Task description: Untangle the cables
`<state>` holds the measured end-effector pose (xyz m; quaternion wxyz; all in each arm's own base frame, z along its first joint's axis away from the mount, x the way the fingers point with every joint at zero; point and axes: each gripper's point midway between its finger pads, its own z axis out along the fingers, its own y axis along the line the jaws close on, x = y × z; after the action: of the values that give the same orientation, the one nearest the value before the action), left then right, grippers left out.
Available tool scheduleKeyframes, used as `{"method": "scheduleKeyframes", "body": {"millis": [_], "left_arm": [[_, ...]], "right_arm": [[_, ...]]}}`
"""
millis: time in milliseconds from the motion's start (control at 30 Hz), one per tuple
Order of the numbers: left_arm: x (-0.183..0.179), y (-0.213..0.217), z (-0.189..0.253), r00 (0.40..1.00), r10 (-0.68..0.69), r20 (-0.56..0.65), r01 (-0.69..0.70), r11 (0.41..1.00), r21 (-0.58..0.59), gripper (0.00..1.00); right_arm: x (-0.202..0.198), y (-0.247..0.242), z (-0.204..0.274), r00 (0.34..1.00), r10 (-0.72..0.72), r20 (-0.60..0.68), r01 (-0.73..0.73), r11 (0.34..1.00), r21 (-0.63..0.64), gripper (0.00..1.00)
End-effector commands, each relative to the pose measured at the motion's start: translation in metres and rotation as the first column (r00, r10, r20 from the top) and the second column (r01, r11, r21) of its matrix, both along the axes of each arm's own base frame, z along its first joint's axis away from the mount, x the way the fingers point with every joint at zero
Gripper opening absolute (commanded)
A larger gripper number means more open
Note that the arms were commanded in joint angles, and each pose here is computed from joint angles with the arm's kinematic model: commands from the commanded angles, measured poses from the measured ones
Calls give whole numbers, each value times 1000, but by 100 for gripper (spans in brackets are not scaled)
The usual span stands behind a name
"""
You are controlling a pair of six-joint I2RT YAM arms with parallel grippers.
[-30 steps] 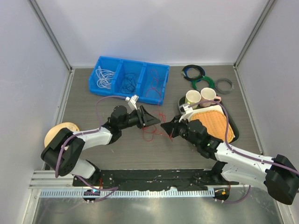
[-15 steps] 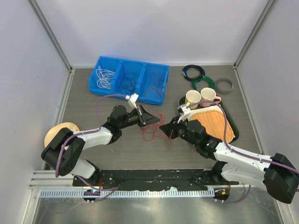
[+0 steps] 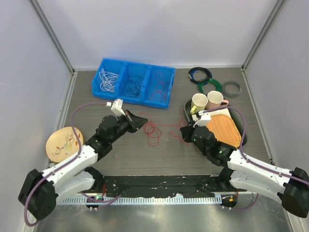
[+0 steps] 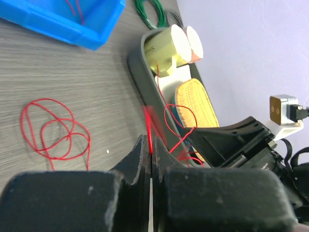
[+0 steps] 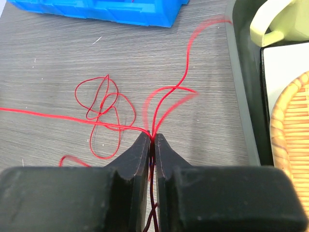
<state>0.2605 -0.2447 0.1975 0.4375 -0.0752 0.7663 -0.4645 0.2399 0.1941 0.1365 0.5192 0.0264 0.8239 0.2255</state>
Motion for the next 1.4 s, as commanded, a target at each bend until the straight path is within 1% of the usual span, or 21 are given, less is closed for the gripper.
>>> {"method": "scheduleKeyframes", "body": {"millis": [0,167,233,267,300,333,400,467,700,800,867,900,933,967,1000,1033,1067,1100,1200,1300,1367], "left_arm": [[6,46,-19,981,192,25,-194,970,145,0],[2,70,-15,960,276,38,-278,943,180,0],[2,87,-12,938,344,48,-346,915,206,0],[1,93,-10,929,365,57,-369,905,214,0],[0,100,-9,919,390,59,-392,889,237,0],[0,109,-1,902,425,84,-432,873,226,0],[-1,119,3,885,455,102,-466,853,234,0],[-2,131,9,859,497,125,-512,827,230,0],[-11,154,22,816,554,163,-578,782,234,0],[-14,155,27,819,548,171,-574,789,220,0],[-16,152,33,827,534,177,-562,801,206,0],[-16,151,33,832,526,177,-554,806,207,0],[-17,150,35,833,523,180,-552,810,201,0],[-17,148,39,838,513,184,-543,817,194,0],[-18,147,41,841,508,188,-538,821,190,0],[-18,147,43,843,503,191,-534,825,185,0],[-18,146,47,844,500,195,-532,829,176,0],[-19,144,49,848,493,196,-524,834,172,0],[-19,142,50,854,482,197,-514,840,171,0],[-18,142,50,855,482,194,-514,838,182,0],[-17,141,51,854,482,195,-514,839,181,0]], "right_arm": [[9,-20,17,992,-122,38,122,992,-8,14],[10,-25,15,989,-140,36,141,990,-28,14],[9,-32,10,987,-161,26,163,985,-55,14],[10,-35,11,983,-182,26,183,981,-61,16],[12,-44,11,973,-230,33,232,970,-76,22],[10,-53,5,965,-261,23,262,958,-116,25],[12,-65,7,944,-327,32,329,935,-131,34],[10,-71,5,938,-346,28,346,925,-156,38],[11,-70,13,939,-342,43,344,930,-128,40],[11,-57,19,959,-277,51,281,955,-96,44],[8,-40,20,985,-162,57,167,981,-95,50],[9,-29,29,990,-116,85,122,991,-58,51],[8,-23,31,993,-56,108,65,995,-78,53],[-1,-4,29,993,62,100,-56,997,-61,58],[-2,8,40,982,121,143,-118,992,-33,60],[-7,19,42,965,205,164,-199,979,-53,61],[-19,38,43,928,332,168,-329,943,-49,63],[-26,52,42,893,416,168,-413,909,-58,64],[-49,85,33,762,628,156,-615,778,-129,64],[-57,110,8,657,749,93,-700,650,-296,65],[-68,130,-12,543,839,29,-760,505,-410,64]]}}
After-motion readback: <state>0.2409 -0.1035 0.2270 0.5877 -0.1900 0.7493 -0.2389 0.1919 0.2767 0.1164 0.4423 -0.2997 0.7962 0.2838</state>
